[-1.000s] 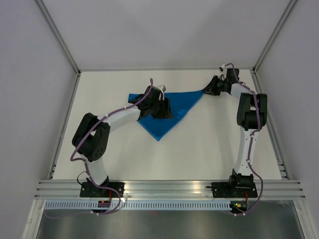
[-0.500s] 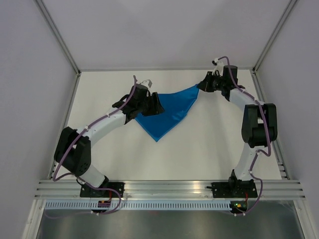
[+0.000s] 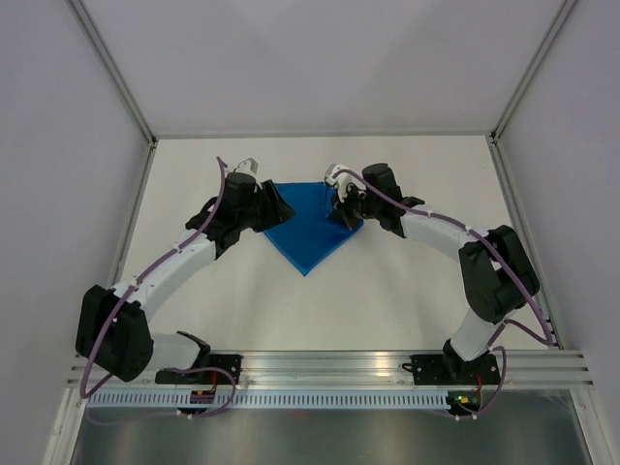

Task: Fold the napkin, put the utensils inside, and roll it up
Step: Fold the napkin

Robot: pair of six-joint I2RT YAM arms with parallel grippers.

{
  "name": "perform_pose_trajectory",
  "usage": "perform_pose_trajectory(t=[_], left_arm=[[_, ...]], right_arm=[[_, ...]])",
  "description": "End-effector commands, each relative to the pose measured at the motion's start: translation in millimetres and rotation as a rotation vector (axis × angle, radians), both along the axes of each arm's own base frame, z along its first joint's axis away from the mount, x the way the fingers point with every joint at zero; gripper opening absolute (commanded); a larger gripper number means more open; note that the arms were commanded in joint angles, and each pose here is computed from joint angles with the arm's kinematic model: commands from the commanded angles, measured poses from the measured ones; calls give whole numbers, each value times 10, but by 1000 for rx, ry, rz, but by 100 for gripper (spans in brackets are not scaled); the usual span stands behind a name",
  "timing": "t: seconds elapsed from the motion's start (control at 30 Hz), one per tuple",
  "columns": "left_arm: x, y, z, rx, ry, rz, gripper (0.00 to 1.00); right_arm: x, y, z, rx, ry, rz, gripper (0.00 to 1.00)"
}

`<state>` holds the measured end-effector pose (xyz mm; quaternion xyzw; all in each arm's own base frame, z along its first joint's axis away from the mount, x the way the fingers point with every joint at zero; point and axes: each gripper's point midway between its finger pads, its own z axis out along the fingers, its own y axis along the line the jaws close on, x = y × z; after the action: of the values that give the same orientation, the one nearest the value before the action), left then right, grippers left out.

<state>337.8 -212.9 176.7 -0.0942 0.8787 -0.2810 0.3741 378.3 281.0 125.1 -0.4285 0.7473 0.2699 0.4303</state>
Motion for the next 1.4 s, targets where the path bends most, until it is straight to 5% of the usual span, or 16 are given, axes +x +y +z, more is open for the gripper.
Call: perform_pose_trajectory(t=[0.0,0.8,1.03,1.17,1.37], left_arm=[[-11,78,177,-70,-26,65,59],[-163,297,70,-66,-24,116,58],[-126,387,170,-69,-49,133,62],[-106,401,207,-70,-56,130,63],[-85,445,242,-72,-62,142,63]], right_arm=[[-100,134,-84,-72,-97,103,8],[-822,736,-801,-151,76,314,8],[-826,841,-850,-132,116,318,16],[-845,937,-794,-99,141,331,29],[-893,1097,-710,-43,204,365,32]])
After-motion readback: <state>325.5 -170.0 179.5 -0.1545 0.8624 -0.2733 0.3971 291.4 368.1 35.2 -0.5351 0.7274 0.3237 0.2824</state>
